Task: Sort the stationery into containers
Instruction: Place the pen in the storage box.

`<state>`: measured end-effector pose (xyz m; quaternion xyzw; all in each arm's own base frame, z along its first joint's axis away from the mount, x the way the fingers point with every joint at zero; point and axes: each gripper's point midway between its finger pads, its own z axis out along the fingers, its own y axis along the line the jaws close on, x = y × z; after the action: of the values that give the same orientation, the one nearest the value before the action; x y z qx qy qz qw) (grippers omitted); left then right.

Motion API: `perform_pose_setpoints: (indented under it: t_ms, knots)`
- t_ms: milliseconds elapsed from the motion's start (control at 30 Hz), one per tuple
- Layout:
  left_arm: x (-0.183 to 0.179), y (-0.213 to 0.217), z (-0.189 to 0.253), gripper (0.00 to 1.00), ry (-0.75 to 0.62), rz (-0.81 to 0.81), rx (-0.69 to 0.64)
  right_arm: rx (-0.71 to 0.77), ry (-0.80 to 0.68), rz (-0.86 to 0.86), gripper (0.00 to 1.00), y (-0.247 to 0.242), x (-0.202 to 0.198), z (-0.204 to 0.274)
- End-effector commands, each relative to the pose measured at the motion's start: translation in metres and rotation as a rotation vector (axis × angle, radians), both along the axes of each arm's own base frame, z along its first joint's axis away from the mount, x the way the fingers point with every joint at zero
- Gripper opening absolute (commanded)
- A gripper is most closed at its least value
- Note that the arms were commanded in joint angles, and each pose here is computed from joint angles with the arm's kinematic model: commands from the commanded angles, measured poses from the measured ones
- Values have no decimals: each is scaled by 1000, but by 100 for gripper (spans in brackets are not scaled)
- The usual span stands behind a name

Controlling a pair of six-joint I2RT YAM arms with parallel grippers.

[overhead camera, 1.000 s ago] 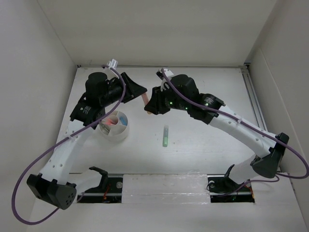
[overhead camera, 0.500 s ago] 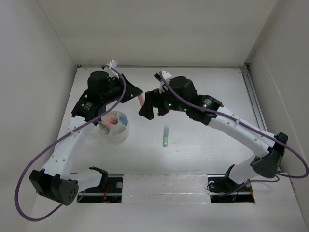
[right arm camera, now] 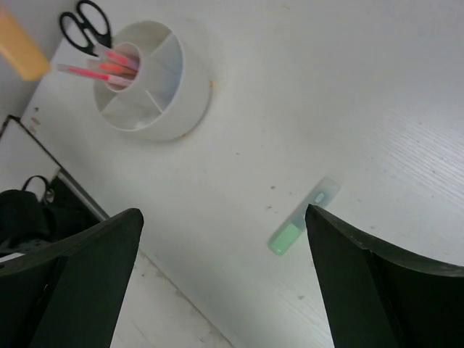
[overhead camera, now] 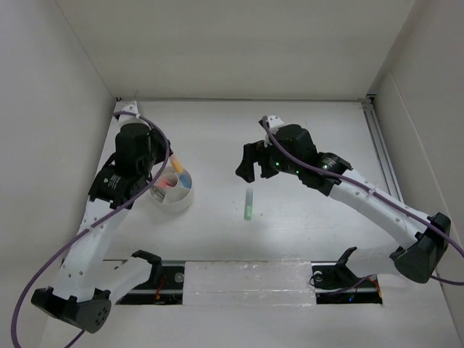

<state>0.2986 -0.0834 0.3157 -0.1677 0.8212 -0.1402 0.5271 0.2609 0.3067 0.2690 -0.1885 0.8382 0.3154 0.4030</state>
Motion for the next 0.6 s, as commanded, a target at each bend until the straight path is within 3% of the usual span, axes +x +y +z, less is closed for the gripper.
perform_pose_setpoints:
  t_ms: [0, 67, 167, 333, 567]
  knots:
    - [-8, 32, -8, 0, -14, 103, 125, -25, -34, -30, 100, -14, 9, -9]
    - [-11, 35, -19, 0, -1, 83, 175, -38, -7, -37, 100, -20, 11, -24]
    - [-16, 13, -30, 0, -29, -74, 192, -18, -2, -16, 100, -17, 11, -27]
    - [-29, 11, -29, 0, -129, -99, 154, 5, -3, 35, 100, -11, 5, -26]
    - [-43, -18, -30, 0, -196, -282, 94, 6, -21, 66, 100, -7, 10, -29]
